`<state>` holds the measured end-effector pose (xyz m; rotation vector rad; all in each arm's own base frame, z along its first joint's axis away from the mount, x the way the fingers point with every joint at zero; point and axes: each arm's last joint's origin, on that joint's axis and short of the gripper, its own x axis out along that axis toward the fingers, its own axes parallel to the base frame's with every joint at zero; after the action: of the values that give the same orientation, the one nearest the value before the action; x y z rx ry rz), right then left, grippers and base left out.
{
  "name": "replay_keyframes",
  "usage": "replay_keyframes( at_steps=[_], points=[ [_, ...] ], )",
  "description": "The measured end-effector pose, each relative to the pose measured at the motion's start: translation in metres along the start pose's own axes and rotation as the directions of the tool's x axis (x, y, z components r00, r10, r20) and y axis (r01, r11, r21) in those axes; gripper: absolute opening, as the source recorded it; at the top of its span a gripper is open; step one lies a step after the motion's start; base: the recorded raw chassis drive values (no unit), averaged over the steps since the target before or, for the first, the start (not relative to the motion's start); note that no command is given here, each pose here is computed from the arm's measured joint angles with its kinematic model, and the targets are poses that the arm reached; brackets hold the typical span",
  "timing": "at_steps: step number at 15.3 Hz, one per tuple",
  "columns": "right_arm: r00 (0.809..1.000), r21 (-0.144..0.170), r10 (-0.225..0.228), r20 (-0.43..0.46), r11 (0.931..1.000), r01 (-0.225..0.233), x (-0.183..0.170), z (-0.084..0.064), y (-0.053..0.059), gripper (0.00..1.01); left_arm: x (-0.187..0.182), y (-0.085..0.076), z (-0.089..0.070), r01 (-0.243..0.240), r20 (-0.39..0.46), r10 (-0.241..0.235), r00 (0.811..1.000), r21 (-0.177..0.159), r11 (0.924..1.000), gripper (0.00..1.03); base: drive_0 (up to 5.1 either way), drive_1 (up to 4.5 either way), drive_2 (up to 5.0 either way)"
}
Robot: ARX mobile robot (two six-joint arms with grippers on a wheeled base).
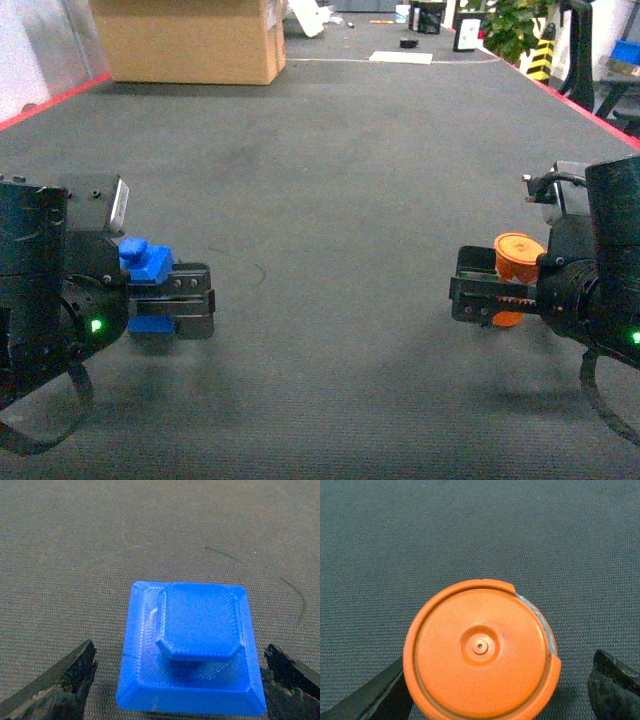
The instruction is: Sort blue parts and orange caps into right shelf containers
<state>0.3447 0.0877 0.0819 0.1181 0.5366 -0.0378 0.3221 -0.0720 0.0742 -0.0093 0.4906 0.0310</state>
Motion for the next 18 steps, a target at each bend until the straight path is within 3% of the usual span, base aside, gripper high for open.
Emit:
replay_keyframes(
  at_steps=[3, 5, 8, 9, 11, 13, 15, 16, 18],
  points=[
    [1.0, -0.044, -0.021, 0.006, 0.9988, 0.022, 0.001, -0.001, 0.0, 0.98, 0.0, 0.0, -0.001, -0.001, -0.002, 0.001, 1.0, 0.001, 1.0, 0.97, 0.0, 0.0, 0.0],
    [0.998, -0.1, -0.05, -0.034, 0.9939, 0.046, 0.001, -0.005, 0.001, 0.8, 0.0, 0.0, -0.001, -0.005, -0.005, 0.005, 1.0, 0.002, 1.0, 0.78, 0.0, 0.0, 0.0],
    [0.998, -0.13, -0.055, -0.024, 0.9901, 0.051, 0.0, -0.005, 0.004, 0.54, 0.0, 0.0, 0.0, -0.012, 0.006, 0.012, 1.0, 0.0, 0.9999, 0.5, 0.0, 0.0, 0.0],
    [0.998, -0.137, -0.054, -0.022, 0.9892, 0.051, 0.0, -0.005, 0.005, 0.46, 0.0, 0.0, 0.002, -0.016, 0.029, 0.016, 0.999, -0.006, 0.9999, 0.45, 0.0, 0.0, 0.0],
    [0.998, -0.135, -0.052, 0.024, 0.9894, 0.055, -0.004, -0.003, 0.006, 0.42, -0.004, -0.001, 0.004, -0.021, 0.081, 0.021, 0.996, -0.009, 0.9997, 0.44, 0.0, 0.0, 0.0],
    [0.961, -0.076, -0.11, 0.255, 0.9882, 0.133, -0.047, 0.021, -0.003, 0.42, -0.045, -0.001, 0.02, -0.034, 0.257, 0.043, 0.966, -0.038, 0.9987, 0.44, 0.0, 0.0, 0.0],
    [0.926, -0.046, -0.141, 0.351, 0.9848, 0.167, -0.076, 0.029, -0.009, 0.42, -0.072, 0.0, 0.023, -0.037, 0.336, 0.054, 0.94, -0.057, 0.9977, 0.44, 0.0, 0.0, 0.0],
    [0.898, -0.043, -0.158, 0.411, 0.9804, 0.192, -0.102, 0.032, -0.01, 0.42, -0.095, 0.005, 0.021, -0.055, 0.373, 0.076, 0.925, -0.066, 0.9963, 0.44, 0.0, 0.0, 0.0],
    [0.869, -0.066, -0.157, 0.47, 0.9751, 0.212, -0.142, 0.027, -0.008, 0.42, -0.129, 0.015, 0.016, -0.103, 0.407, 0.125, 0.905, -0.076, 0.9918, 0.44, 0.0, 0.0, 0.0]
  ],
)
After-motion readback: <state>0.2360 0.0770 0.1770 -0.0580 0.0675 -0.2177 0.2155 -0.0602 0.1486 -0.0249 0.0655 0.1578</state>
